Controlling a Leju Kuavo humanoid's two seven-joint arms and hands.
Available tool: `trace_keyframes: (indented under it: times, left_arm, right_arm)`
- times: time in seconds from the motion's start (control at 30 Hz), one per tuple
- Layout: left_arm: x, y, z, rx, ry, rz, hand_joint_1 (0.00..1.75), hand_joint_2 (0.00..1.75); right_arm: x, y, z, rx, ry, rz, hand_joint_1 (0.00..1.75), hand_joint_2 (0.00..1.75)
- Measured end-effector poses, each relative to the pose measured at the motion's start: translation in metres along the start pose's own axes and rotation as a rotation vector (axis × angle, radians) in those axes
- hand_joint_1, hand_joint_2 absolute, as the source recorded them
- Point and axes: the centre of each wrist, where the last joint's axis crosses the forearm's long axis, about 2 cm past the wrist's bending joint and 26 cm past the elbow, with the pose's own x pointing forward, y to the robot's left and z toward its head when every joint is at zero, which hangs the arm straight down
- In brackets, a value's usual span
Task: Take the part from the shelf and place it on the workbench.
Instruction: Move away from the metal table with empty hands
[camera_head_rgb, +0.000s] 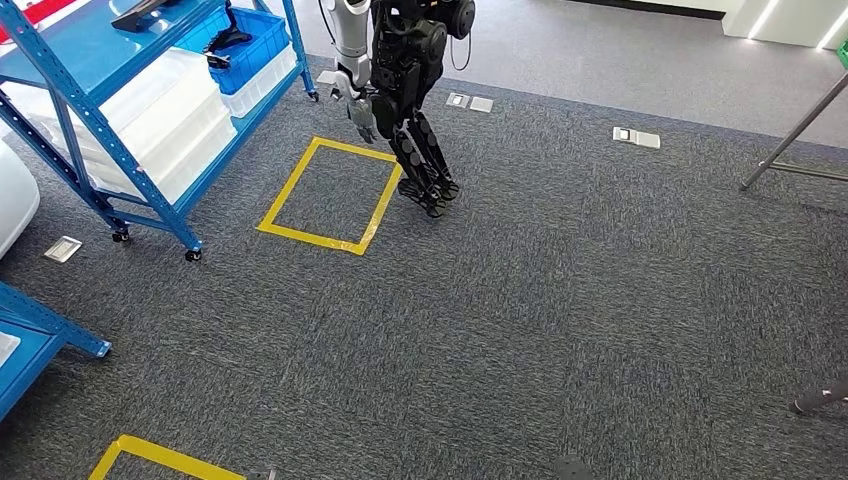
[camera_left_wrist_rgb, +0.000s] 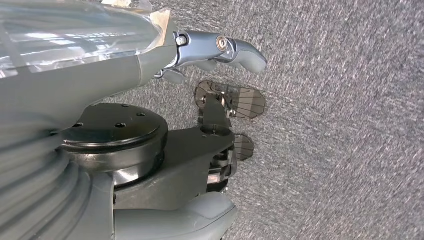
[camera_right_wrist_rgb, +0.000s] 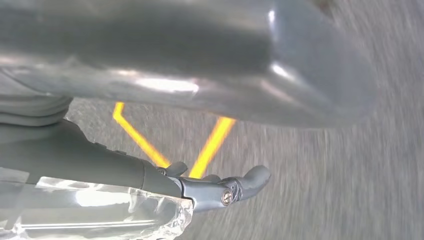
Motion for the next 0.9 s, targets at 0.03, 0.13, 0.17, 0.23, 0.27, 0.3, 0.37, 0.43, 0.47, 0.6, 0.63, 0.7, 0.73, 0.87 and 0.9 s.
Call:
trace_keyframes:
  times: [0.03,0.13,0.17,0.23,0.27,0.3,0.37,0.43,0.47,0.6,0.63,0.7,0.73,0.87,0.9]
  left_arm:
    - [0.0,0.0,0.0,0.004,0.0,0.003,0.0,1.75]
    - [-0.002,-0.002,0.001,0.008,0.0,0.01,0.0,1.75]
    - [-0.002,-0.002,0.001,0.008,0.0,0.01,0.0,1.75]
    - [-0.002,-0.002,0.001,0.005,0.0,0.008,0.0,1.75]
    - [-0.002,-0.002,0.001,0.001,-0.001,0.005,0.0,1.75]
    - [-0.002,-0.002,0.001,-0.004,-0.001,0.001,0.0,1.75]
    - [-0.001,-0.002,0.001,-0.014,-0.002,-0.004,0.0,1.75]
    - [-0.001,-0.003,0.001,-0.02,-0.003,-0.008,0.0,1.75]
    - [-0.001,-0.002,0.001,-0.021,-0.004,-0.009,0.0,1.75]
    - [-0.001,-0.002,0.001,-0.022,-0.004,-0.013,0.0,1.75]
    - [-0.001,-0.002,0.001,-0.022,-0.004,-0.013,0.0,1.75]
    - [-0.001,-0.002,0.001,-0.022,-0.004,-0.013,0.0,1.75]
    - [-0.001,-0.002,0.001,-0.022,-0.004,-0.013,0.0,1.75]
    - [-0.001,-0.002,0.001,-0.024,-0.005,-0.015,0.0,1.75]
    - [-0.001,-0.002,0.001,-0.025,-0.005,-0.016,0.0,1.75]
  right_arm:
    - [0.0,-0.004,-0.001,-0.04,-0.001,-0.011,0.0,0.0]
    - [-0.003,-0.016,-0.004,-0.079,-0.005,-0.031,0.0,0.0]
    - [-0.004,-0.018,-0.005,-0.076,-0.006,-0.033,0.0,0.0]
    - [-0.005,-0.02,-0.005,-0.049,-0.006,-0.029,0.0,0.0]
    - [-0.005,-0.019,-0.006,-0.019,-0.006,-0.025,0.0,0.0]
    - [-0.005,-0.018,-0.006,0.021,-0.005,-0.022,0.0,0.0]
    - [-0.004,-0.015,-0.005,0.12,-0.005,-0.03,0.0,0.0]
    - [-0.003,-0.009,-0.004,0.198,-0.007,-0.049,0.0,0.0]
    - [-0.002,-0.007,-0.003,0.223,-0.007,-0.056,0.0,0.0]
    - [-0.001,0.002,0.0,0.27,-0.008,-0.063,0.0,0.0]
    - [0.0,0.003,0.0,0.276,-0.008,-0.064,0.0,0.0]
    - [0.0,0.004,0.0,0.283,-0.008,-0.061,0.0,0.0]
    - [0.001,0.005,0.0,0.286,-0.007,-0.059,0.0,0.0]
    - [0.001,0.006,0.001,0.291,-0.001,-0.05,0.0,0.0]
    - [0.002,0.006,0.001,0.293,0.0,-0.048,0.0,0.0]
